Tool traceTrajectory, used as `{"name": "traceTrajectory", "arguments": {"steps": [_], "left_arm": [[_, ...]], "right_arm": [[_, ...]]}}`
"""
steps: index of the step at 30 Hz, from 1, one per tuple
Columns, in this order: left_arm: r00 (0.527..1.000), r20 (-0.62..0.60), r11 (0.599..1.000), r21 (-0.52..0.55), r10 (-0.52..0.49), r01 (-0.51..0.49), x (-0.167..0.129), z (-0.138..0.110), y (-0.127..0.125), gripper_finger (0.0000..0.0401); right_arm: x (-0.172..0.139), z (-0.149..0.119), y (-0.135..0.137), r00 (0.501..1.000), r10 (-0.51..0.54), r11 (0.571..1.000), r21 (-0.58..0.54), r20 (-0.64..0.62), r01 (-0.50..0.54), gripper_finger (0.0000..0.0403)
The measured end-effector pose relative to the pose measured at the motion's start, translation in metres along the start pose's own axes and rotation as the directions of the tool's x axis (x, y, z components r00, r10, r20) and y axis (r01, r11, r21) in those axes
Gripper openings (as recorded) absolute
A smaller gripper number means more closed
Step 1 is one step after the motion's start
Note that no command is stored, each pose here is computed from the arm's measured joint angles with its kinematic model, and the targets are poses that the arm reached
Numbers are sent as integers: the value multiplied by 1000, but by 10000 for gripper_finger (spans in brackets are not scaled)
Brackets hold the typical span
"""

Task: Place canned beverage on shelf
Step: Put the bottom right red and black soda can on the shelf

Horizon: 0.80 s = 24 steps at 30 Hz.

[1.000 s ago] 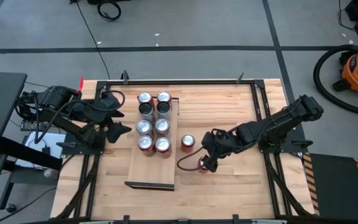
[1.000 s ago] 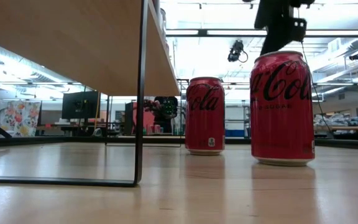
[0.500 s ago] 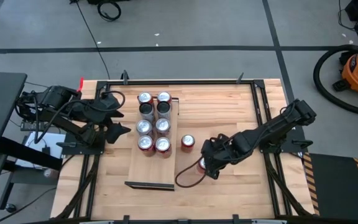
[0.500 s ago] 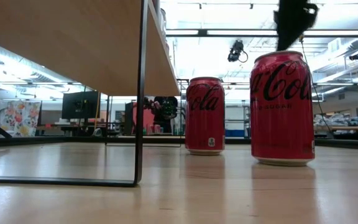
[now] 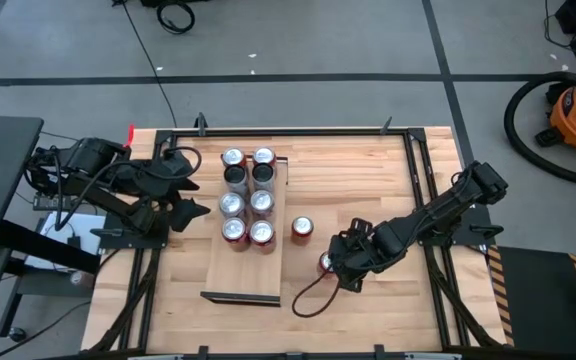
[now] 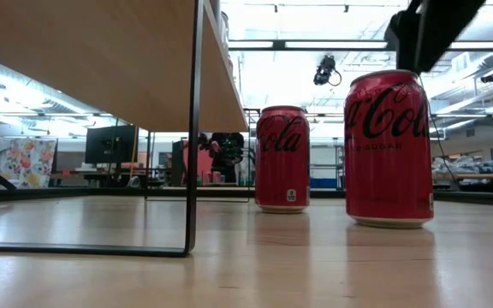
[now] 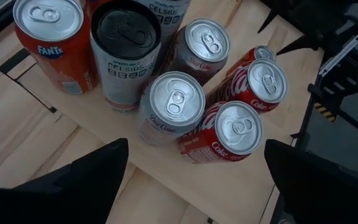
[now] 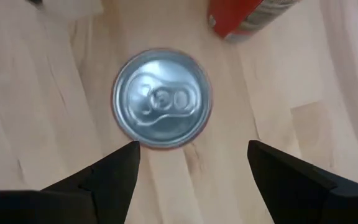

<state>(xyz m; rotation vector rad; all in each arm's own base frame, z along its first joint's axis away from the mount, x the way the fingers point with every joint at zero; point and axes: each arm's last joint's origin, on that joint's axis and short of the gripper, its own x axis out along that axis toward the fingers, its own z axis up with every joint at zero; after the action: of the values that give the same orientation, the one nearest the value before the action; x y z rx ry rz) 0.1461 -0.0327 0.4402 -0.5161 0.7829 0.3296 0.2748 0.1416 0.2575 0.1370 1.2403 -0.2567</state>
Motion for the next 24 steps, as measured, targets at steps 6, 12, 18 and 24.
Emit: {"name": "traceTrajectory", "arguments": {"steps": [6, 12, 18, 24], "left_arm": [[996, -47, 995, -66, -82, 79, 0, 0, -4, 389], [994, -57, 989, -115, -98, 91, 0, 0, -4, 389], [993, -52, 982, -166, -102, 93, 1, 1, -6, 389], [993, -49, 973, -212, -105, 93, 1, 1, -6, 389]], "right_arm": [[14, -3, -10, 999, -36, 997, -63, -33, 34, 306], [26, 3, -28, 988, -154, 981, -119, 6, 154, 306], [35, 8, -44, 982, -190, 970, -152, 3, 189, 306], [31, 8, -65, 996, -87, 982, -166, 38, 92, 306]]}}
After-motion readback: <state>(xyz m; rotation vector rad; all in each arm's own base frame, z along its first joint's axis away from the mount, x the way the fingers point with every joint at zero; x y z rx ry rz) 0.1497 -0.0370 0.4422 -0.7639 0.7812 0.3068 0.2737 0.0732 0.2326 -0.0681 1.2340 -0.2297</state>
